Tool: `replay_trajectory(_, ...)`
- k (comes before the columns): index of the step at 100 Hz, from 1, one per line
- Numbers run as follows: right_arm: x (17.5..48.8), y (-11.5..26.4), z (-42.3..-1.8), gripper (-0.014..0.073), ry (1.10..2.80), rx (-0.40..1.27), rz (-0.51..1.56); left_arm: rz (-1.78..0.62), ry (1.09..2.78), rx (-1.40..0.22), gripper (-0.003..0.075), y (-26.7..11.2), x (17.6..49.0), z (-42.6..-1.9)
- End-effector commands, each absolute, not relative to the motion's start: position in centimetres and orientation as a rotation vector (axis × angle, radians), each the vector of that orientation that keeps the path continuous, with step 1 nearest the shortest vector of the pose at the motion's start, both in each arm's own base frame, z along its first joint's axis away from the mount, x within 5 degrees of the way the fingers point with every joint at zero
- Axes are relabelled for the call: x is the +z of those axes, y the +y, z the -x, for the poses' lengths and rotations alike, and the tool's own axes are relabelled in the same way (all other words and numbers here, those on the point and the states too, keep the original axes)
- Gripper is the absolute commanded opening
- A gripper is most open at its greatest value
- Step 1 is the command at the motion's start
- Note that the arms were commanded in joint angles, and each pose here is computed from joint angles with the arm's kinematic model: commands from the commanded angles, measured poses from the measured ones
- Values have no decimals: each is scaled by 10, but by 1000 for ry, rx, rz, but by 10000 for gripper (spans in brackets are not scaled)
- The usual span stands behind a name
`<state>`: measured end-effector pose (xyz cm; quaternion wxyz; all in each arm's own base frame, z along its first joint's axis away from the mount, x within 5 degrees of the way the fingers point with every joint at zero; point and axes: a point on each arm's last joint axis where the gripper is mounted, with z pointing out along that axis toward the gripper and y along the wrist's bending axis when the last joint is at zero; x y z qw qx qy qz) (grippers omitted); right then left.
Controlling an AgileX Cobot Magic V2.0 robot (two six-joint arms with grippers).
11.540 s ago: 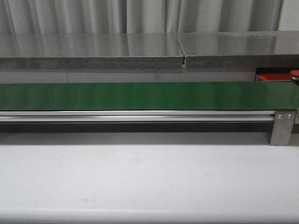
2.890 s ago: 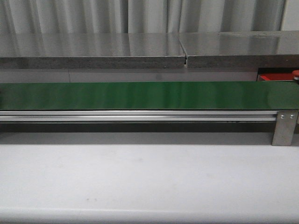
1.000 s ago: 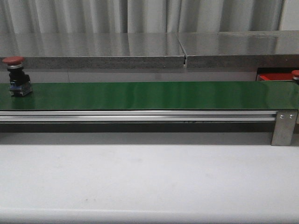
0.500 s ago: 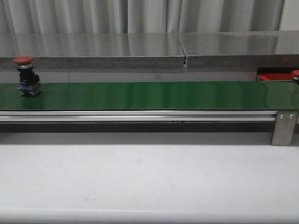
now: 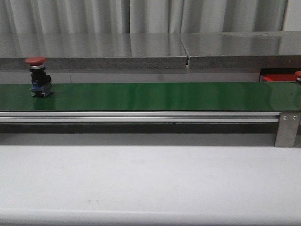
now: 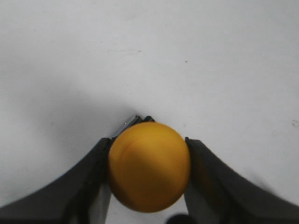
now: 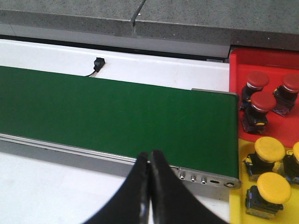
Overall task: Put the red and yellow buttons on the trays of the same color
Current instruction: 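Lower the yellow button onto the belt start and open the left gripper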
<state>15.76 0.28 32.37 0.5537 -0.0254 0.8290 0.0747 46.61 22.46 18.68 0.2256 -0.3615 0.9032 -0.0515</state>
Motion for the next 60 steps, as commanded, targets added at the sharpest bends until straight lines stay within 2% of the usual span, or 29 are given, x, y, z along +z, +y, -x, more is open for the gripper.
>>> replay_trajectory(1,336,1,-158,-117,1889,160,37,892,2371,-74,122,217,253,-462)
replay_trajectory(17,336,1,-158,-117,1889,160,37,872,2331,-112,122,205,280,-455)
replay_trajectory(42,336,1,-158,-117,1889,160,37,788,2264,-77,122,172,324,-424)
replay_trajectory(60,336,1,-158,-117,1889,160,37,767,2244,-80,122,152,333,-394)
